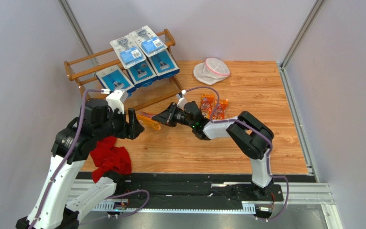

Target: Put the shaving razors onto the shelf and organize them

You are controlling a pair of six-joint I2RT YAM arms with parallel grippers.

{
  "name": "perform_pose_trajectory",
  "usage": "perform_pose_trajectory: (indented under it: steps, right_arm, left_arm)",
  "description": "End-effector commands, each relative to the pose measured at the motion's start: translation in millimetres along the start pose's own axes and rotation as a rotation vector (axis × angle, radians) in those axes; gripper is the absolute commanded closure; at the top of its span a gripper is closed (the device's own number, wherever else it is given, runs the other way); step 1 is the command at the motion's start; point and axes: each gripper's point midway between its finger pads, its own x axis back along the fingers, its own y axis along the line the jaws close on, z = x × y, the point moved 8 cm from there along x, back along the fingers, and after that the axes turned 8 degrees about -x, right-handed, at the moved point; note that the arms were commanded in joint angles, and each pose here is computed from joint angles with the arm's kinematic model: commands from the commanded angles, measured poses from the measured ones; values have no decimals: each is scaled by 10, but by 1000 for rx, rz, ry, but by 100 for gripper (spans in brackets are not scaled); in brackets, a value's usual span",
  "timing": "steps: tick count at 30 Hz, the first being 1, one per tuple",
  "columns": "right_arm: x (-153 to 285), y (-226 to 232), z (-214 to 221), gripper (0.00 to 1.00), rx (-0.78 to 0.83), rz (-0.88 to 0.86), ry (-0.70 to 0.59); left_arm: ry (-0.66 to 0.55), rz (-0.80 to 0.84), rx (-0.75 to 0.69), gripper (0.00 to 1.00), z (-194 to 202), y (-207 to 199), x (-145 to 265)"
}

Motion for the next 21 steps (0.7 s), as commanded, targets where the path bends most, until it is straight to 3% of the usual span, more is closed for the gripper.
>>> perform_pose_trajectory:
  steps: [1, 11, 21]
  right_arm:
    - [-298, 223, -195, 100, 22, -153, -76]
    - [-845, 19, -450, 100, -103, -198, -128]
    - [-1189, -53, -610, 98, -164, -150, -237]
  left_arm:
    - [-50, -32, -60, 29, -33, 33, 132]
    - [-61, -63, -100, 27, 29, 81, 169]
    - [-246, -57, -148, 19, 58, 60, 412]
